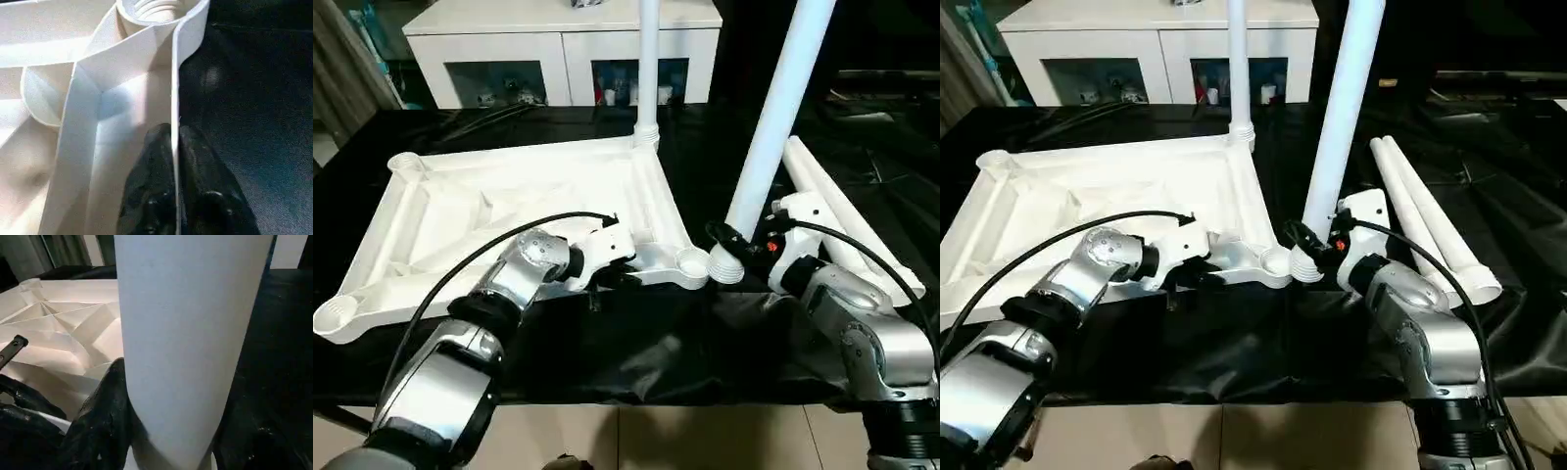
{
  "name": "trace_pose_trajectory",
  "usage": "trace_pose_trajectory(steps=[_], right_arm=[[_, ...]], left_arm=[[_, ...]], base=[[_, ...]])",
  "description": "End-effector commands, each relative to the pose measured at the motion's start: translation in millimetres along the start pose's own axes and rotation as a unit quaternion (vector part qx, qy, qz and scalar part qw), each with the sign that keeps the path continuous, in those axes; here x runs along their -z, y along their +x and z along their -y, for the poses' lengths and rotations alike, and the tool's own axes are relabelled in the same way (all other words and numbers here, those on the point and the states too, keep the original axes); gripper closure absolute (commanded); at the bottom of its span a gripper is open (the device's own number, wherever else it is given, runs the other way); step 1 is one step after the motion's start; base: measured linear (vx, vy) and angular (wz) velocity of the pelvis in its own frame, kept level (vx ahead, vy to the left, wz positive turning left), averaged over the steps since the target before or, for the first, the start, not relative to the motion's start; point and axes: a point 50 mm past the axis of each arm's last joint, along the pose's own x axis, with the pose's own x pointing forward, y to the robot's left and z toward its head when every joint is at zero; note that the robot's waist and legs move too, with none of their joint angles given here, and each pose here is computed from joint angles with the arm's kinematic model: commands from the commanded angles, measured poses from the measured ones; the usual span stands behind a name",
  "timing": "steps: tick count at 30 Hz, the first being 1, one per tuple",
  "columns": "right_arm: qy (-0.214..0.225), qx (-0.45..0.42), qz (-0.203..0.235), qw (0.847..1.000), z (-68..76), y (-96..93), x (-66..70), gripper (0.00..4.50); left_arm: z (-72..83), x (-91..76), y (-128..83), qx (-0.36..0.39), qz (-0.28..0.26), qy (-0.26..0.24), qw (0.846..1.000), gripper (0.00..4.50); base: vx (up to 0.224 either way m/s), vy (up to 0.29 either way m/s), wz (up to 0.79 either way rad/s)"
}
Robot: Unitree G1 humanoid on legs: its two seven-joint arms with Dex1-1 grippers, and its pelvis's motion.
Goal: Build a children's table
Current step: Insert table leg to table base
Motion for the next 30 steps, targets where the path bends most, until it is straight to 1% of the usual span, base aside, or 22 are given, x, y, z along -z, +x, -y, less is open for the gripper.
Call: trace_pose_trajectory(steps=[1,4,5,6,7,9,10,11,12,13,14,15,16,18,19,20,21,22,23,24,27,30], right_arm=[[-0.012,0.002,0.012,1.0,0.0,-3.5,-4.9,2.64],[-0.012,0.0,0.012,1.0,-0.7,-3.7,-5.4,2.64],[-0.015,-0.003,0.012,1.0,-1.4,-3.0,-6.0,2.64],[-0.015,-0.003,0.012,1.0,-1.4,-3.0,-6.0,2.64],[-0.029,-0.024,0.008,0.999,-5.1,-0.6,-6.2,2.64],[-0.037,-0.037,0.008,0.999,-7.5,0.7,-6.4,2.64],[-0.045,-0.046,0.011,0.998,-8.8,1.1,-7.7,2.64],[-0.044,-0.056,0.014,0.997,-10.0,1.7,-9.9,2.64],[-0.023,-0.073,0.016,0.997,-11.2,2.7,-13.4,2.64],[-0.017,-0.077,0.016,0.997,-11.5,2.9,-14.2,2.64],[-0.001,-0.102,0.01,0.995,-14.0,4.1,-16.8,2.64],[-0.001,-0.102,0.01,0.995,-14.0,4.1,-16.8,2.64],[0.006,-0.129,0.004,0.992,-17.5,4.9,-17.5,2.64],[0.013,-0.144,0.0,0.989,-19.7,5.5,-17.4,2.64],[0.028,-0.171,-0.009,0.985,-23.5,7.7,-15.7,2.64],[0.031,-0.176,-0.011,0.984,-24.4,8.2,-14.9,2.64],[0.045,-0.2,-0.023,0.978,-28.0,10.2,-11.4,2.64],[0.045,-0.2,-0.023,0.978,-28.0,10.2,-11.4,2.64],[0.054,-0.216,-0.034,0.974,-29.6,11.7,-7.0,2.64],[0.054,-0.216,-0.034,0.974,-29.6,11.7,-7.0,2.64],[0.061,-0.22,-0.046,0.973,-27.4,16.3,-1.5,2.64],[0.07,-0.213,-0.045,0.974,-24.8,21.2,0.4,2.64]], left_arm=[[0.2,0.4,0.5,0.01,-0.01,0.007,1.0,4.42],[1.4,3.3,0.4,0.026,-0.026,0.011,0.999,4.5],[3.4,7.4,0.0,0.041,-0.042,0.016,0.998,4.5],[3.4,7.4,0.0,0.041,-0.042,0.016,0.998,4.5],[7.4,16.2,-1.8,0.058,-0.067,0.017,0.996,4.5],[9.2,20.1,-2.8,0.063,-0.076,0.015,0.995,4.5],[10.6,22.7,-3.8,0.062,-0.075,0.006,0.995,4.5],[12.4,25.2,-5.4,0.062,-0.071,-0.008,0.996,4.5],[16.3,29.6,-8.8,0.065,-0.069,-0.026,0.995,4.5],[17.5,30.7,-9.8,0.067,-0.069,-0.03,0.995,4.5],[23.8,34.7,-15.0,0.073,-0.07,-0.036,0.994,4.5],[23.8,34.7,-15.0,0.073,-0.07,-0.036,0.994,4.5],[29.2,36.0,-19.0,0.075,-0.067,-0.039,0.994,4.5],[32.2,35.8,-20.7,0.076,-0.064,-0.038,0.994,4.5],[37.0,33.9,-23.4,0.078,-0.056,-0.037,0.995,4.5],[37.7,33.4,-23.7,0.077,-0.054,-0.036,0.995,4.5],[40.6,31.1,-24.7,0.075,-0.048,-0.031,0.996,4.5],[40.6,31.1,-24.7,0.075,-0.048,-0.031,0.996,4.5],[41.7,28.5,-24.6,0.069,-0.041,-0.028,0.996,4.5],[41.7,28.5,-24.6,0.069,-0.041,-0.028,0.996,4.5],[42.9,22.8,-25.4,0.06,-0.034,-0.026,0.997,4.5],[43.7,19.8,-26.0,0.054,-0.034,-0.024,0.998,4.5]], base=[[0.0,0.0,0.0],[0.0,0.0,0.0],[0.0,0.0,0.0],[0.0,0.0,0.0],[0.0,0.0,0.0],[0.0,0.0,0.0],[0.0,0.0,0.0],[0.0,0.0,0.0],[0.0,0.0,0.0],[0.0,0.0,0.0],[0.0,0.0,0.0],[0.0,0.0,0.0],[0.0,0.0,0.0],[0.0,0.0,0.0],[0.0,0.0,0.0],[0.0,0.0,0.0],[0.0,0.0,0.0],[0.0,0.0,0.0],[0.0,0.0,0.0],[0.0,0.0,0.0],[0.0,0.0,0.0],[0.0,0.0,0.0]])
